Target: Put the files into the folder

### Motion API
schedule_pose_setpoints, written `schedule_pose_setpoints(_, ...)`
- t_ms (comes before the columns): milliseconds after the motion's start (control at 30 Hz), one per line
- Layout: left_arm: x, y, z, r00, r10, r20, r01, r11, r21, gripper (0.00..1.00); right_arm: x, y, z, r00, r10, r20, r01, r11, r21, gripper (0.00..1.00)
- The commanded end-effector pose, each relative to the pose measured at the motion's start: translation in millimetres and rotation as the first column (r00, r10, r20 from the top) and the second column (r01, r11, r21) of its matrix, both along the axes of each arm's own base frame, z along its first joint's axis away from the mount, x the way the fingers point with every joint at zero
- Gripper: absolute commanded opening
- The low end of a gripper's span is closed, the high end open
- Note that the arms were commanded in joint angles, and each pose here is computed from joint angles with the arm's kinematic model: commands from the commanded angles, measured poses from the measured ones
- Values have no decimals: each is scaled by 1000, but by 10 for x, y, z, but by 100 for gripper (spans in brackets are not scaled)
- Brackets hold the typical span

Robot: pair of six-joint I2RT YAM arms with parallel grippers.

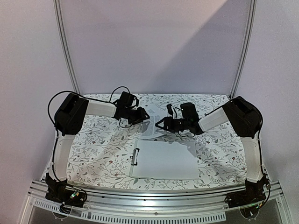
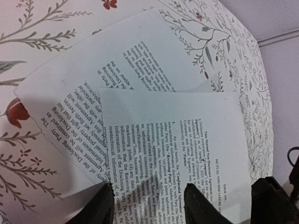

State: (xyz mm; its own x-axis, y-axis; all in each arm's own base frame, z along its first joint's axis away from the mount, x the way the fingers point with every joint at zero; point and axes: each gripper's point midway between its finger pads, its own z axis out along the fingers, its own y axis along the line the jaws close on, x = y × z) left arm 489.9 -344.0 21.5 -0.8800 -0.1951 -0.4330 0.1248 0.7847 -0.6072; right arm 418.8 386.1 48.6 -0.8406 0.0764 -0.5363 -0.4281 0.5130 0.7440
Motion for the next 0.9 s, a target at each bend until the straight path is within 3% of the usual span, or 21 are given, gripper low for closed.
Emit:
schedule_pose_setpoints(0, -383, 125, -471, 988, -5, -151, 21, 995, 101, 52, 25, -32, 207, 995, 3, 95, -2, 1000, -14, 48)
schedule_pose_setpoints(200, -386, 135, -454, 989, -6, -146, 21, 994, 105, 52, 14, -133, 244, 993, -38, 116, 42, 999, -31, 17)
schedule_pose_setpoints(300, -345, 128, -364, 992, -16, -123, 29, 994, 107, 53, 19, -165, 315, 989, -40, 143, 48, 998, -50, 6)
schedule_pose_setpoints(433, -208, 170, 41, 999, -40, -24, 43, 987, 158, 56, -16, -176, 475, 980, -1, 198, 18, 997, -81, 2)
schedule_pose_setpoints(567, -133, 297, 777, 981, -106, 163, 62, 965, 256, 59, -217, -171, 771, 955, 132, 266, -100, 987, -128, 2)
schedule_pose_setpoints(733, -391, 382, 1691, 879, -284, 382, 142, 923, 359, 61, -592, -201, 1066, 882, 324, 343, -273, 943, -188, 3)
schedule_pose_setpoints(867, -1006, 244, 1935, 713, -527, 462, 304, 826, 474, 61, -889, -238, 1204, 850, 431, 301, -385, 900, -203, 2)
